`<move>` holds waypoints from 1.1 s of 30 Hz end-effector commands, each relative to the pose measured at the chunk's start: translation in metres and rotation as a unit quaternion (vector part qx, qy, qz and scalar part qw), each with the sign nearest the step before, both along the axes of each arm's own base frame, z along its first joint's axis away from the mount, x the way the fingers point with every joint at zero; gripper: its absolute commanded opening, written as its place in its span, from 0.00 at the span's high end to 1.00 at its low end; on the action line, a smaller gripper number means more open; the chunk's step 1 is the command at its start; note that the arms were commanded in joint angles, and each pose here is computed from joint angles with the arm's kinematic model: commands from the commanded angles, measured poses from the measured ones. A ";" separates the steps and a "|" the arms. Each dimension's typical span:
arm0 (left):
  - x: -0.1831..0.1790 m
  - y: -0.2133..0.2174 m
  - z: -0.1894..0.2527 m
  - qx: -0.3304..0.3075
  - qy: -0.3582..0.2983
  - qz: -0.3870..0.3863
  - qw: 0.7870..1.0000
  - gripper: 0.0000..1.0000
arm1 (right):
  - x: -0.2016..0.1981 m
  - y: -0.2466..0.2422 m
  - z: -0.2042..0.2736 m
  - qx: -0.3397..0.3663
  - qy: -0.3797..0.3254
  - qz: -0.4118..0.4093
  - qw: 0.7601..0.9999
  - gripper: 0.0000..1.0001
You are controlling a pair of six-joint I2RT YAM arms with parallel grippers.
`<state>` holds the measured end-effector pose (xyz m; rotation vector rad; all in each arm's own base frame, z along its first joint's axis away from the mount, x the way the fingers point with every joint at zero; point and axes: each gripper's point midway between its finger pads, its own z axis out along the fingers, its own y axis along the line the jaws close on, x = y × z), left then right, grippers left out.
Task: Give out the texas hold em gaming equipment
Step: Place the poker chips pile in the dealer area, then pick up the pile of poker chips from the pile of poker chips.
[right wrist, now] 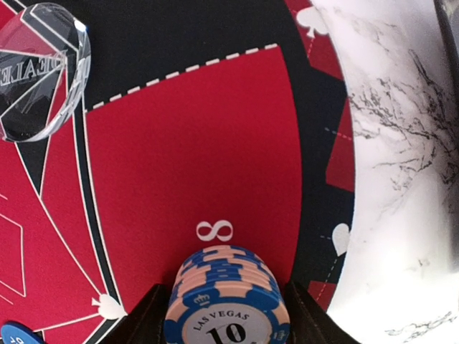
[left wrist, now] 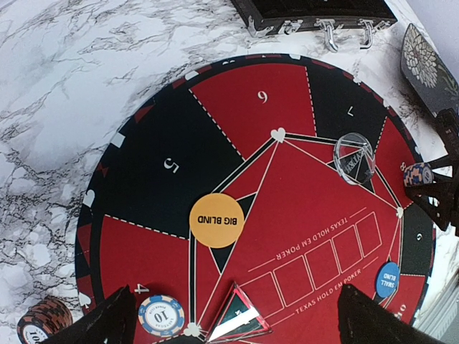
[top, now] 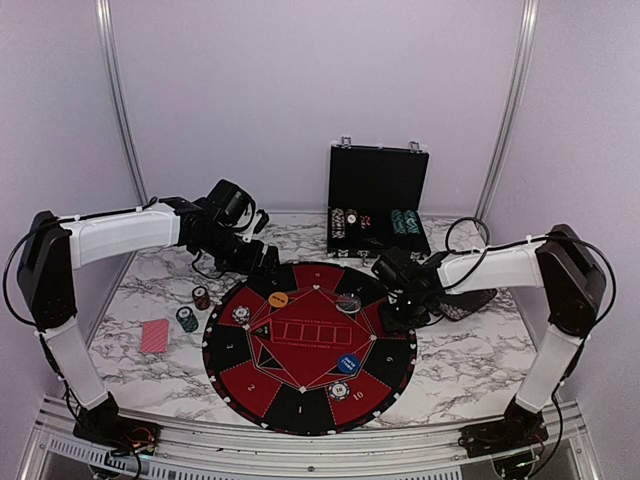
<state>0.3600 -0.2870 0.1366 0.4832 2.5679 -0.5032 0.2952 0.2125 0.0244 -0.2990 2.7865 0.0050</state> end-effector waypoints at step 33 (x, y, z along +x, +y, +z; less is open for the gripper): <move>-0.008 0.061 0.013 0.054 -0.013 0.109 0.992 0.01 | 0.085 0.052 0.241 0.144 -0.311 0.058 0.938 0.02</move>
